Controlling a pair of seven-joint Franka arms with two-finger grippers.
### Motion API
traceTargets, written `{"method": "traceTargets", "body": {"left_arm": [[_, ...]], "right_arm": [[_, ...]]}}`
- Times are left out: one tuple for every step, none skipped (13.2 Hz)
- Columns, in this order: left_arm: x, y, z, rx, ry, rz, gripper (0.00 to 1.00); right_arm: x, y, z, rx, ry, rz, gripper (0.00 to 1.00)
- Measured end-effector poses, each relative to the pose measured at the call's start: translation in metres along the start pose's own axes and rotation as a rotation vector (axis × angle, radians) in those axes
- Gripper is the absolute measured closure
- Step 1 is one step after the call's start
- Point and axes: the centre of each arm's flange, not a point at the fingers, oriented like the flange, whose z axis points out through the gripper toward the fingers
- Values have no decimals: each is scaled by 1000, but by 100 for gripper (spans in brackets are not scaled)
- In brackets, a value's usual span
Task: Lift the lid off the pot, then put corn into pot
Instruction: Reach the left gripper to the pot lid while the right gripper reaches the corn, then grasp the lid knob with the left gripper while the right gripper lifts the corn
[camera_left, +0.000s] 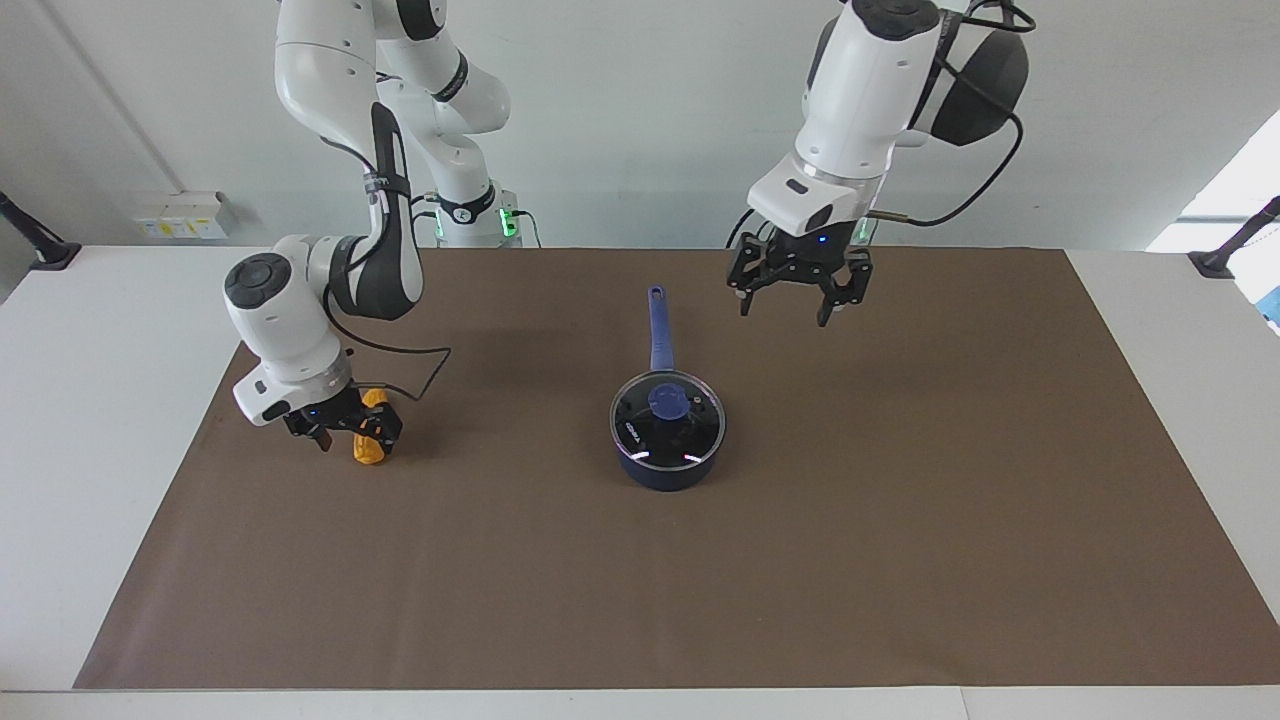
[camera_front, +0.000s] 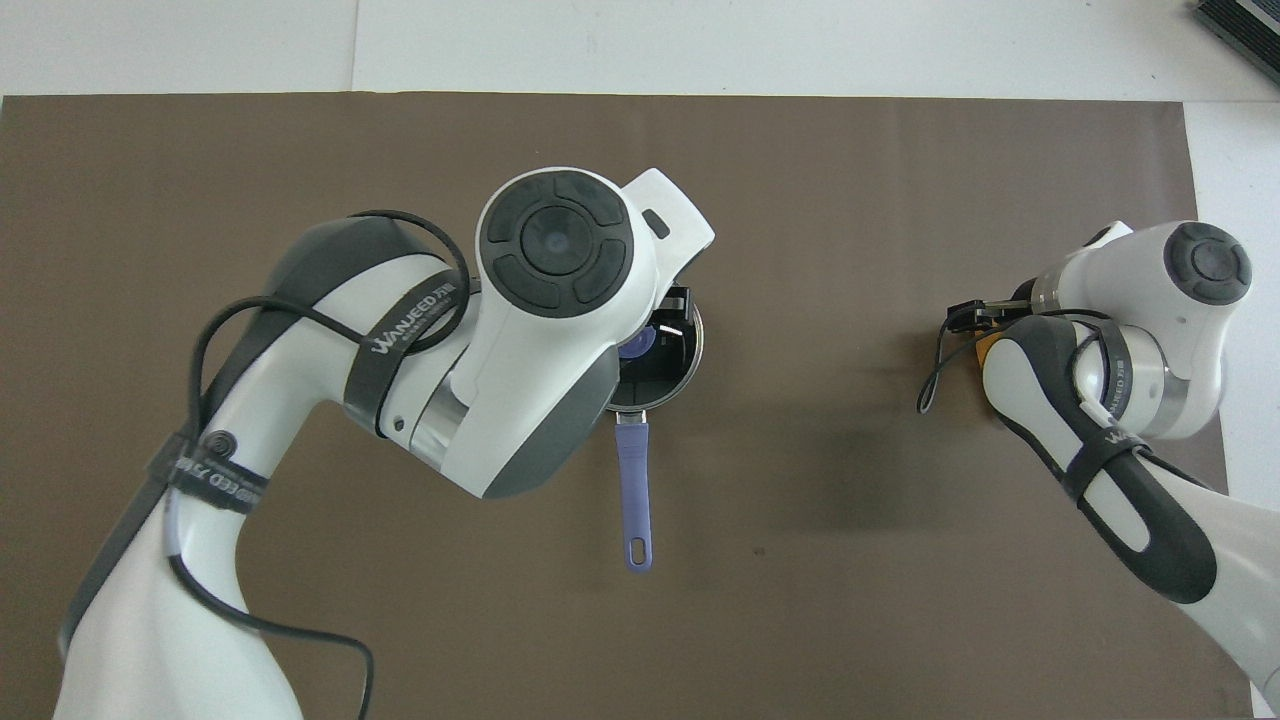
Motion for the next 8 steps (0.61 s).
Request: {"method": "traceTargets", "body": {"left_arm": [[1, 5, 20, -2, 3, 4, 0], [0, 8, 35, 2, 3, 11, 0], [-2, 8, 49, 13, 1, 20, 0], [-5, 8, 60, 18, -2, 25, 0], [-8, 8, 68, 19, -4, 28, 0], [-10, 7, 74, 19, -4, 29, 0], [-11, 6, 77, 18, -2, 29, 0], [-11, 5, 78, 18, -2, 29, 0]], "right_arm": [[-1, 0, 1, 0, -2, -3, 5], [-2, 0, 2, 0, -10, -4, 18], [-4, 0, 4, 1, -24, -4, 33], [-5, 0, 5, 2, -39, -4, 46], [-6, 0, 5, 2, -43, -4, 56], [-6, 0, 4, 2, -42, -4, 58], [-4, 0, 2, 2, -38, -4, 58], [-1, 0, -3, 2, -27, -3, 58]]}}
